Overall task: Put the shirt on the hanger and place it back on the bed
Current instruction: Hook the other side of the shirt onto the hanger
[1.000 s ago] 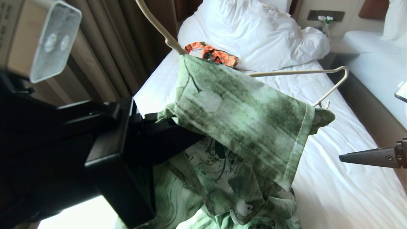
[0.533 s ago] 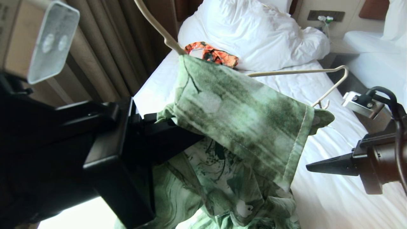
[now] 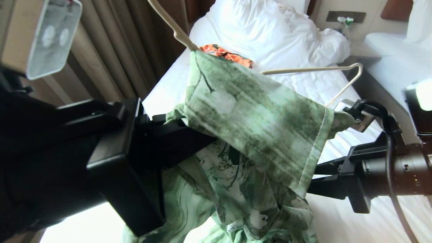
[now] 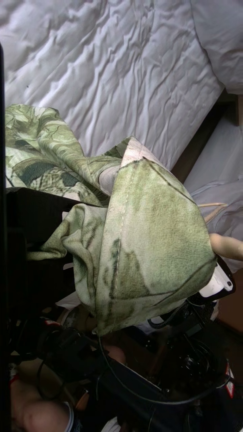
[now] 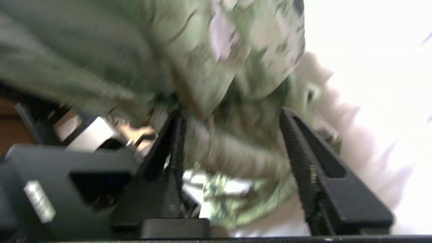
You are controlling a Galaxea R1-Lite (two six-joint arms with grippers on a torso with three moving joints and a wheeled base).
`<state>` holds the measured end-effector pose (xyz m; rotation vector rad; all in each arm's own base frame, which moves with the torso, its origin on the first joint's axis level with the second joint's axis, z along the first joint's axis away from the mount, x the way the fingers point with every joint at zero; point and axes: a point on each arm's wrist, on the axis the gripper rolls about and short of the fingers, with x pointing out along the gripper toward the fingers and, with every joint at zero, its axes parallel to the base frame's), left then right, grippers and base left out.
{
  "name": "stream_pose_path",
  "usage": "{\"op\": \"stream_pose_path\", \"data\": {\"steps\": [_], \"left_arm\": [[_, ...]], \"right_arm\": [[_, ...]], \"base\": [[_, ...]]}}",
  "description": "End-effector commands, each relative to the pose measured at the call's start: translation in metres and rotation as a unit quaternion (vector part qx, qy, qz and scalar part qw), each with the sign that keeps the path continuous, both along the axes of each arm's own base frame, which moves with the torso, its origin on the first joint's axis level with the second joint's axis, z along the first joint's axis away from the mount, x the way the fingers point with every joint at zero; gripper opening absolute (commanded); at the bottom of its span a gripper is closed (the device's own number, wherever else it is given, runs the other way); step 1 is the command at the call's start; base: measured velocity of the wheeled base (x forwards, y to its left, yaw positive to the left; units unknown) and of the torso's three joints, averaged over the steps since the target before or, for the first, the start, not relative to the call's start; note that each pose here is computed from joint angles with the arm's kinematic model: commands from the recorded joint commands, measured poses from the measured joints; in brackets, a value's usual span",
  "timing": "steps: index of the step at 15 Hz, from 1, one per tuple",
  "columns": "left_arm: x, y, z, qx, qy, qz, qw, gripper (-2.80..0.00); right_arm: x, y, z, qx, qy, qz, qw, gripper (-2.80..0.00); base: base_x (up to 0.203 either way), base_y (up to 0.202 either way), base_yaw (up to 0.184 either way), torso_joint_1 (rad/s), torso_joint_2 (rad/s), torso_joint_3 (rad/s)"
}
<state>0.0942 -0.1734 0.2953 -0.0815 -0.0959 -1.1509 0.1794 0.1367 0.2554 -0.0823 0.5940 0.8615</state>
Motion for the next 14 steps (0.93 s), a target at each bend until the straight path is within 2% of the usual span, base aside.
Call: {"op": "stream_pose_path", "data": {"steps": [1,8,9,11,12,14], "left_arm": [[0.000,0.000,0.003,-0.004,-0.003,0.000,1.0000,-2.80],[0.000,0.001,0.009,-0.011,-0.008,0.001,0.9999,-2.80],[-0.001,0.001,0.009,-0.012,-0.008,0.001,0.9999,-2.80],[-0.001,0.001,0.009,-0.012,-0.008,0.001,0.9999,-2.80],[0.000,0.001,0.009,-0.012,-0.008,0.001,0.9999,-2.80],[0.000,0.000,0.007,-0.009,-0.007,0.000,0.9999,-2.80]], "right_arm": [[0.009,0.012,-0.010,-0.004,-0.001,-0.001,1.000,0.00],[0.008,0.034,-0.013,0.018,-0.003,0.019,1.000,0.00],[0.010,0.037,-0.015,0.018,-0.002,0.019,1.000,-2.80],[0.012,0.039,-0.015,0.028,-0.008,0.018,0.999,-2.80],[0.014,0.041,-0.012,0.044,-0.015,0.013,0.999,-2.80],[0.016,0.043,-0.013,0.048,-0.016,0.011,0.999,-2.80]], "base": [[0.000,0.000,0.000,0.000,0.00,0.000],[0.000,0.000,0.000,0.000,0.00,0.000],[0.000,0.000,0.000,0.000,0.00,0.000],[0.000,0.000,0.000,0.000,0.00,0.000],[0.000,0.000,0.000,0.000,0.00,0.000],[0.000,0.000,0.000,0.000,0.00,0.000]]}}
